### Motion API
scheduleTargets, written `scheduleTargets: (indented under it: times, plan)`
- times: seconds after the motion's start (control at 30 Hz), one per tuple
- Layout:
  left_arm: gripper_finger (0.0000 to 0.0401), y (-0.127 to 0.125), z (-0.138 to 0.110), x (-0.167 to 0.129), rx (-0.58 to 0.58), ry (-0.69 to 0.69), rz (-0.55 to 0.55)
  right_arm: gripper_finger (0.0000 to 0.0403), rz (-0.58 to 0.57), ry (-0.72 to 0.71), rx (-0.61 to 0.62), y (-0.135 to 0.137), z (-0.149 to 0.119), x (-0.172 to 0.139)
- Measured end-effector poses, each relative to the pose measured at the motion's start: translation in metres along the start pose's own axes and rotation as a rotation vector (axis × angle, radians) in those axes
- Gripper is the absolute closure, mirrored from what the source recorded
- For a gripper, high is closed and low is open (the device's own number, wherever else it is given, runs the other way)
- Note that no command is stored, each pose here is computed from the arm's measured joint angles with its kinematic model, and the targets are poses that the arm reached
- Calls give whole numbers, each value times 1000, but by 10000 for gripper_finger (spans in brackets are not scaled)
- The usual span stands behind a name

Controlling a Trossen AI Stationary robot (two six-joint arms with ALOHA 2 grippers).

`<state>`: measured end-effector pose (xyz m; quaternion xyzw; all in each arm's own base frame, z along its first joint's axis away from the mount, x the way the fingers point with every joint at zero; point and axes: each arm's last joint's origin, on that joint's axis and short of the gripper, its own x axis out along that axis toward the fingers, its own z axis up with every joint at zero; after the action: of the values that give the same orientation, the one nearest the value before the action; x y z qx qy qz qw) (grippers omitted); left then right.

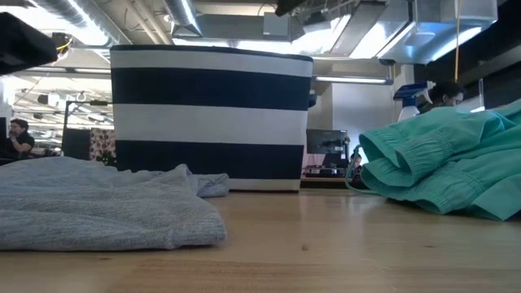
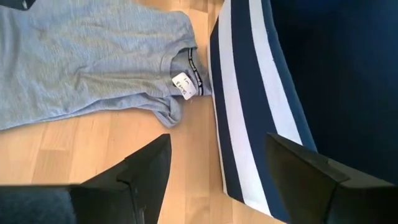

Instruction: Fold Laundry from Bin

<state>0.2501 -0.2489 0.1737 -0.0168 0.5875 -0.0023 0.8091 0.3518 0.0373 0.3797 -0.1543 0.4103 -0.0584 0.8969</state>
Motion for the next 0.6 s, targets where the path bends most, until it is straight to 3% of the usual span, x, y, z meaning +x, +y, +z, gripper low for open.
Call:
scheduleTargets:
  times: [0.23, 0.5, 0.6]
  plan:
    - [221, -2, -1, 5, 43, 15, -8, 146, 0, 3, -4, 1, -1, 1]
    - [132, -4, 1, 5, 18, 5, -33, 146, -2, -4, -28, 0, 0, 1]
    - [102, -2, 1, 5, 28, -20, 10, 146, -5, -21, -45, 0, 2, 1]
